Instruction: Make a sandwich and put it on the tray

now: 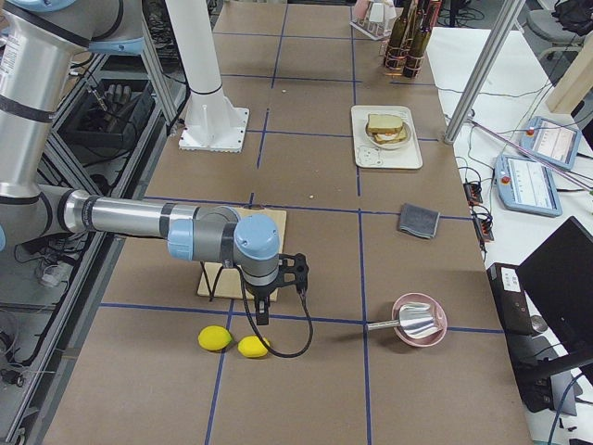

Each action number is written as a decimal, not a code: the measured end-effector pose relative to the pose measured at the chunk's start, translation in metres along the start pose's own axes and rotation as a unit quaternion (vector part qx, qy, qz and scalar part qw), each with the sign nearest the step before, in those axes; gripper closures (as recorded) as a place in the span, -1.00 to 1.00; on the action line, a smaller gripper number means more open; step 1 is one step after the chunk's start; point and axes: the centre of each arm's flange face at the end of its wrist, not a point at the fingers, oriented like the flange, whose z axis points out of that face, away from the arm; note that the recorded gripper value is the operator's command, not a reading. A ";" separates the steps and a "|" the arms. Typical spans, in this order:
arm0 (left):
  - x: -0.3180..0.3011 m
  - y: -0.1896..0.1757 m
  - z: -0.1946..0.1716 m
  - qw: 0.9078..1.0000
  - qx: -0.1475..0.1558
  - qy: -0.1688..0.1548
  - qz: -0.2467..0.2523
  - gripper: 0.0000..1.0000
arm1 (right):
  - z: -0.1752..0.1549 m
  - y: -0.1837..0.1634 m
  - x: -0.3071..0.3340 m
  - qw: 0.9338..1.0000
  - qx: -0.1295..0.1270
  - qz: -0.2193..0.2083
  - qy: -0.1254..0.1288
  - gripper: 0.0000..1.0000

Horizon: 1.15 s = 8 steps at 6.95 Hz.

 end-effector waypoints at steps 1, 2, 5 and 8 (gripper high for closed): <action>-0.001 0.001 0.002 1.000 -0.001 0.001 -0.002 -1.00 | 0.003 0.001 0.003 1.000 -0.003 0.003 0.000 -1.00; -0.002 0.001 0.004 1.000 -0.003 0.002 -0.003 -1.00 | 0.007 0.003 0.006 1.000 -0.007 0.006 0.000 -1.00; -0.003 0.001 0.005 1.000 -0.004 0.004 -0.005 -1.00 | 0.011 0.008 0.010 1.000 -0.013 0.010 0.000 -1.00; -0.005 0.002 0.007 1.000 -0.005 0.004 -0.006 -1.00 | 0.012 0.010 0.011 1.000 -0.014 0.011 0.000 -1.00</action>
